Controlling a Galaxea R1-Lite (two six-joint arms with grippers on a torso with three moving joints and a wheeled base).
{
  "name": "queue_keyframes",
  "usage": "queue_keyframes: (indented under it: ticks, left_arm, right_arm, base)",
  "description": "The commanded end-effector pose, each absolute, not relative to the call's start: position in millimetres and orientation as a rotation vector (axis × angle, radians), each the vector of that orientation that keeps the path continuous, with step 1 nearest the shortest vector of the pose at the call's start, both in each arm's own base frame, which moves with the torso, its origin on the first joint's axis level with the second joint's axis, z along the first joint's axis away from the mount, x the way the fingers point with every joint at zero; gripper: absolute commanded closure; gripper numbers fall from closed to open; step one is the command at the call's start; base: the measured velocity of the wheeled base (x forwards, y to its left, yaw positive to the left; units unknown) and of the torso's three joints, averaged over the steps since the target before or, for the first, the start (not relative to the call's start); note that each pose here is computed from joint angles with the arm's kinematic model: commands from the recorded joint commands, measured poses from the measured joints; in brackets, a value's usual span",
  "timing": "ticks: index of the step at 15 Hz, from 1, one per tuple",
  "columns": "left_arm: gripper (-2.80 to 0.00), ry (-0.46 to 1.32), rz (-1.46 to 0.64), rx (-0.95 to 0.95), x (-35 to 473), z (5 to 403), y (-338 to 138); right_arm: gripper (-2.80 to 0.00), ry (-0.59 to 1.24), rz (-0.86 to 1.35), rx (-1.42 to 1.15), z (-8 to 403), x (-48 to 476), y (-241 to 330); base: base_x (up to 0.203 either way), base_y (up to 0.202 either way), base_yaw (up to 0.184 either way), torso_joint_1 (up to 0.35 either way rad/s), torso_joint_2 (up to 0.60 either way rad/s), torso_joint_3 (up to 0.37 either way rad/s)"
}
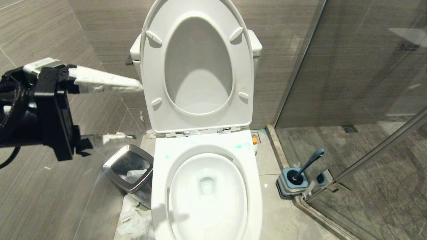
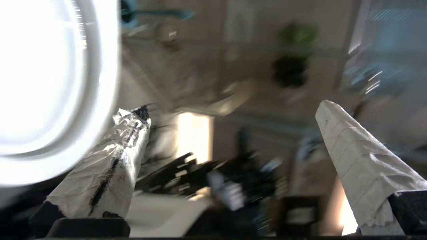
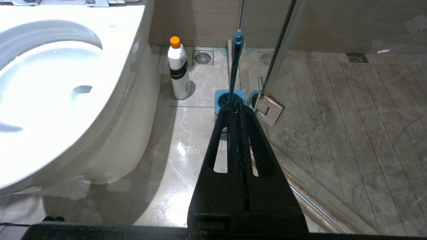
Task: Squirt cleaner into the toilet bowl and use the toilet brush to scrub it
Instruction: Pour in the cleaning agent
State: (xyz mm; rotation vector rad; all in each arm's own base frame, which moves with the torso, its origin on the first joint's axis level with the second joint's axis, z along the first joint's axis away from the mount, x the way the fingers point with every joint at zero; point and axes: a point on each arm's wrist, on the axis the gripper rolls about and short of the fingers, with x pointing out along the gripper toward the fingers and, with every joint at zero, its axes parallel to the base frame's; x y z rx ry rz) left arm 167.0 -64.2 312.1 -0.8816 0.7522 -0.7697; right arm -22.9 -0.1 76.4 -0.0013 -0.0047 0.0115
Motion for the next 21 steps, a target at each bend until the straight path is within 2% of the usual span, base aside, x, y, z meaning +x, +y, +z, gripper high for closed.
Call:
queue_keyframes:
  ticks: [1,6,11,12,17,21]
  left_arm:
    - [-2.8,0.684,-0.795,-0.625,139.1,310.6,-57.6]
    - [-2.8,0.467,-0.549,-0.337,131.2,315.6,-48.2]
    - [-2.8,0.332,-0.45,-0.315,109.4,326.4,-38.2]
    - [0.0,0.326,-0.435,-0.316,108.3,326.7,-37.4]
    - [0.0,0.311,-0.371,-0.314,113.2,327.1,-33.4]
    - [0.0,0.198,-0.267,-0.29,117.3,335.9,-30.8]
  right_arm:
    - [0.0,-0.005,0.012,-0.002,76.7,-22.9,-0.1]
    - [0.0,-0.005,0.012,-0.002,76.7,-22.9,-0.1]
    - [0.0,-0.004,0.012,-0.002,76.5,-22.9,-0.1]
    - [0.0,-0.005,0.012,-0.002,76.7,-22.9,-0.1]
    - [0.0,-0.005,0.012,-0.002,76.7,-22.9,-0.1]
    - [0.0,-0.004,0.012,-0.002,76.4,-22.9,-0.1]
  base:
    - [0.0,0.0,0.0,0.0,0.0,0.0]
    - [0.0,0.0,0.0,0.0,0.0,0.0]
    - [0.0,0.0,0.0,0.0,0.0,0.0]
    - [0.0,0.0,0.0,0.0,0.0,0.0]
    - [0.0,0.0,0.0,0.0,0.0,0.0]
    - [0.0,0.0,0.0,0.0,0.0,0.0]
